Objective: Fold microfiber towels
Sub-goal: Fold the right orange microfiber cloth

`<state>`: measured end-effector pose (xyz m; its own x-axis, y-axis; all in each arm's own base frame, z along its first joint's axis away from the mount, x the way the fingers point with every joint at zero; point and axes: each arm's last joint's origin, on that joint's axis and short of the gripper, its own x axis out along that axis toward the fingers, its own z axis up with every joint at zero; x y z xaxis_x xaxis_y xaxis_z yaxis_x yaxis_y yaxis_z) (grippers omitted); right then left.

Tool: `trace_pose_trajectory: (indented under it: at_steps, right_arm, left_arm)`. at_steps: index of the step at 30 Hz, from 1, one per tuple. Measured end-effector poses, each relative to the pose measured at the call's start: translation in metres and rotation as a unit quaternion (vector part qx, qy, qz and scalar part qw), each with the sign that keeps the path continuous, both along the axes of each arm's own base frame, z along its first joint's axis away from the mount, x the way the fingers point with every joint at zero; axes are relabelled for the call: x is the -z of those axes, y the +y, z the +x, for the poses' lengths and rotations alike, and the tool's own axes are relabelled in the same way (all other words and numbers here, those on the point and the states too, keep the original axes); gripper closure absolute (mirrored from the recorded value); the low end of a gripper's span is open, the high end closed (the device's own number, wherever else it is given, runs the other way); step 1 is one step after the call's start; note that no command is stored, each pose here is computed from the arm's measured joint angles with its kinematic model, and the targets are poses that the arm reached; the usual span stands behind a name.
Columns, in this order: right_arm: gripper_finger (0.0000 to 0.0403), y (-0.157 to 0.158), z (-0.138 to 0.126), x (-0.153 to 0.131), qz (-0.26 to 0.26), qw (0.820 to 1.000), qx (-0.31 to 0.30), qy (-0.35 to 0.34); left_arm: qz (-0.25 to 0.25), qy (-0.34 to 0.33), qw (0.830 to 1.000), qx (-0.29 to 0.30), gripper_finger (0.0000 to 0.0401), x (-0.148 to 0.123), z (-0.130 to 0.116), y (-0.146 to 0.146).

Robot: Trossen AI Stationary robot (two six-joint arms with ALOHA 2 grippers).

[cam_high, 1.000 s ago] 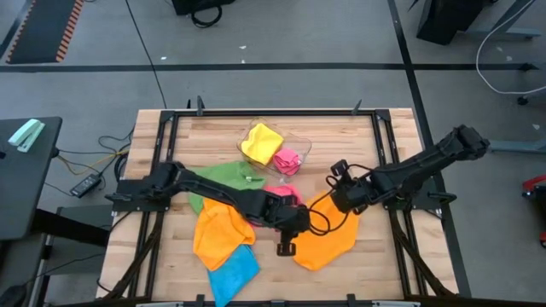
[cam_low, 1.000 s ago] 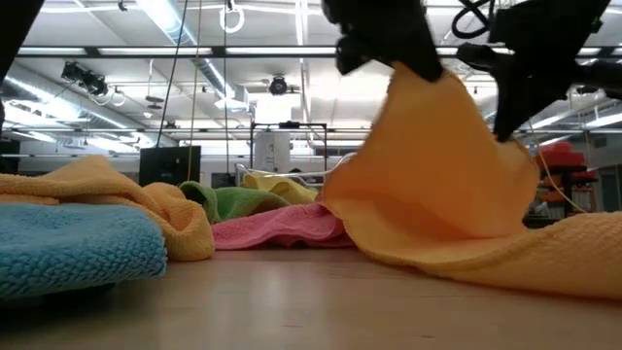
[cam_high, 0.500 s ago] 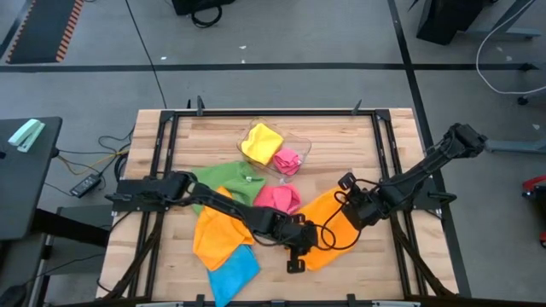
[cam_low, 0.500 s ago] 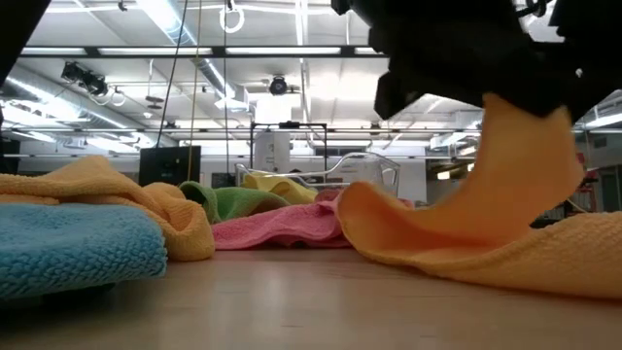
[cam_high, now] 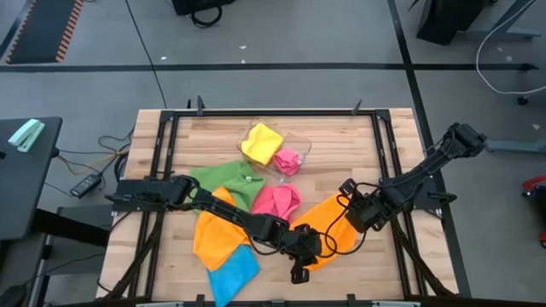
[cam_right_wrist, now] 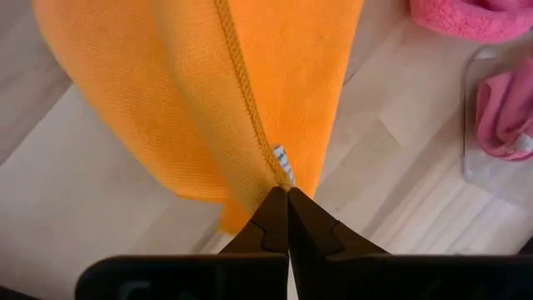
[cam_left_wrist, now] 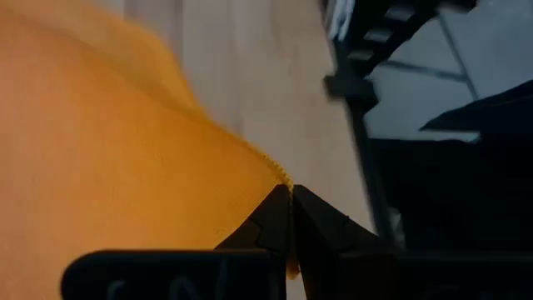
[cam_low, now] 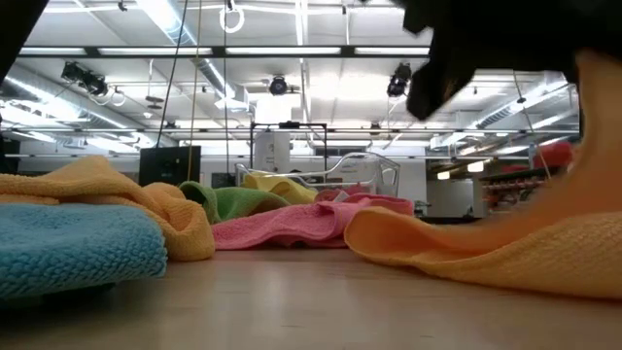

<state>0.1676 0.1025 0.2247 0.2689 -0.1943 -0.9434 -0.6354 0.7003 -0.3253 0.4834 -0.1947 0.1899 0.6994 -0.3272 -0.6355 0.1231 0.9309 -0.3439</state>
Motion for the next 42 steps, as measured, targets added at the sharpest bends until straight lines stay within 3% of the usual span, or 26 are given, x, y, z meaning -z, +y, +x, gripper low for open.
trace_pose_trajectory:
  at_steps: [5, 9, 17, 23, 26, 30, 35, 38, 42]
  right_arm:
    - [0.0397, 0.000, 0.000, 0.000, 0.006, 1.000, 0.018, -0.006]
    - [0.0363, 0.000, -0.002, 0.003, 0.020, 0.999, 0.032, 0.009]
    - [0.0267, 0.007, -0.007, 0.005, 0.072, 0.995, 0.063, 0.034]
    - [0.0248, 0.014, -0.012, 0.006, 0.154, 0.975, 0.133, 0.084]
    - [0.0254, 0.015, -0.009, 0.005, 0.171, 0.968, 0.172, 0.066]
    - [0.0265, 0.024, -0.002, 0.003, 0.198, 0.965, 0.169, 0.009]
    - [0.0276, 0.033, -0.001, 0.000, 0.176, 0.968, 0.165, -0.070]
    - [0.0280, 0.035, 0.000, -0.001, 0.163, 0.957, 0.205, -0.128]
    - [0.0281, 0.046, 0.007, 0.001, 0.213, 0.934, 0.206, -0.201]
  left_arm:
    - [-0.003, 0.033, 0.999, -0.014, 0.0385, 0.019, 0.001, 0.000]
    - [-0.008, 0.018, 1.000, -0.013, 0.0378, 0.024, 0.005, -0.002]
    - [-0.021, 0.021, 0.999, 0.022, 0.0307, 0.027, 0.003, -0.010]
    - [-0.039, 0.013, 0.994, 0.097, 0.0254, 0.021, 0.001, -0.013]
    - [-0.013, 0.024, 0.993, 0.111, 0.0239, 0.016, -0.002, -0.005]
    - [0.027, 0.050, 0.994, 0.092, 0.0235, 0.012, -0.005, 0.010]
    - [0.148, 0.092, 0.980, 0.098, 0.0228, 0.018, -0.020, 0.009]
    - [0.199, 0.095, 0.969, 0.111, 0.0214, 0.020, -0.027, -0.001]
    - [0.215, 0.072, 0.964, 0.137, 0.0199, 0.019, -0.029, -0.010]
